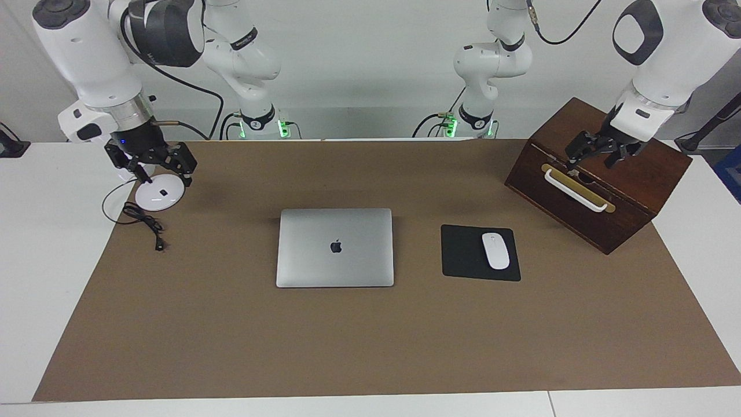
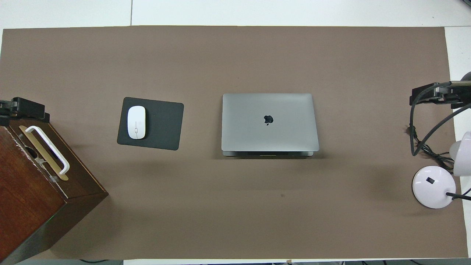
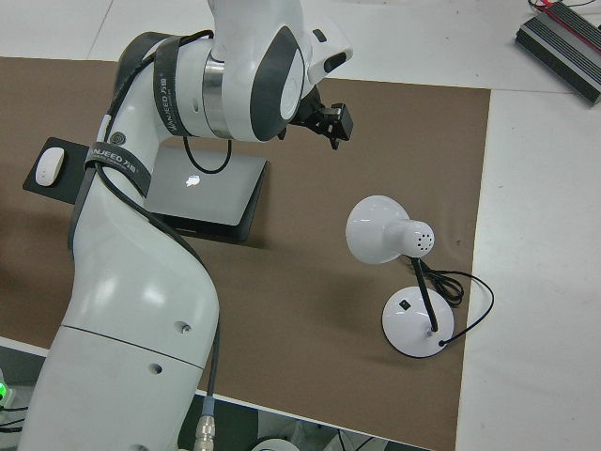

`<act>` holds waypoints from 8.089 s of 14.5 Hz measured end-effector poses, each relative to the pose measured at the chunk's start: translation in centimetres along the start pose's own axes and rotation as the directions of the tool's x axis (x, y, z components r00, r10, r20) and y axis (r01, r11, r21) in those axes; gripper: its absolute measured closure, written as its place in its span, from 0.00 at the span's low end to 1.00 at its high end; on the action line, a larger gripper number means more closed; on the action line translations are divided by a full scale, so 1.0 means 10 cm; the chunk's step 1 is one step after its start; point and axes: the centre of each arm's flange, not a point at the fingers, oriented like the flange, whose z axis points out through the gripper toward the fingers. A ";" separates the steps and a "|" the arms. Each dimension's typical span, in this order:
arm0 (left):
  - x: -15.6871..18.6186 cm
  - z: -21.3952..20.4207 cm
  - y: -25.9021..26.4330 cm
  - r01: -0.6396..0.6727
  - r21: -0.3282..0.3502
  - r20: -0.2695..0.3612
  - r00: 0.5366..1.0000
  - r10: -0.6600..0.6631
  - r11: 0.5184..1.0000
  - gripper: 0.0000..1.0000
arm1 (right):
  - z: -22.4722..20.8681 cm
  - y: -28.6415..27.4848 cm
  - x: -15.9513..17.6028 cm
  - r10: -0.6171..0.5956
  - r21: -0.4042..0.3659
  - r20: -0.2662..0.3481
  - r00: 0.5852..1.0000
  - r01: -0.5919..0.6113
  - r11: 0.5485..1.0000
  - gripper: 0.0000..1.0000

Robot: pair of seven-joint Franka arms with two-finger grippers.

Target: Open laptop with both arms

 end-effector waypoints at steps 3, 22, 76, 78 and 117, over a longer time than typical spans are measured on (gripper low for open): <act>0.00 0.00 0.00 0.000 0.000 -0.003 1.000 0.000 1.000 0.00 | 0.00 0.00 0.00 0.000 0.000 0.000 1.000 0.000 1.000 0.00; 0.06 -0.05 0.06 0.115 -0.004 -0.053 0.992 -0.115 0.993 0.00 | 0.00 0.00 0.00 0.000 0.000 0.000 1.000 0.000 1.000 0.00; -1.35 1.92 2.03 -0.309 -0.068 -0.629 0.751 0.200 0.948 0.99 | 2.06 -2.32 -2.38 0.708 0.680 0.085 0.701 -0.560 0.473 0.00; -1.48 2.05 2.16 -0.346 -0.072 -0.653 0.725 0.218 0.936 0.99 | 2.09 -2.31 -2.42 0.738 0.674 0.133 0.661 -0.606 0.422 0.00; -1.45 3.35 3.44 -0.551 -0.040 -0.687 0.621 0.378 0.833 0.99 | 2.52 -2.52 -1.84 0.793 0.620 0.196 0.576 -0.700 0.356 0.00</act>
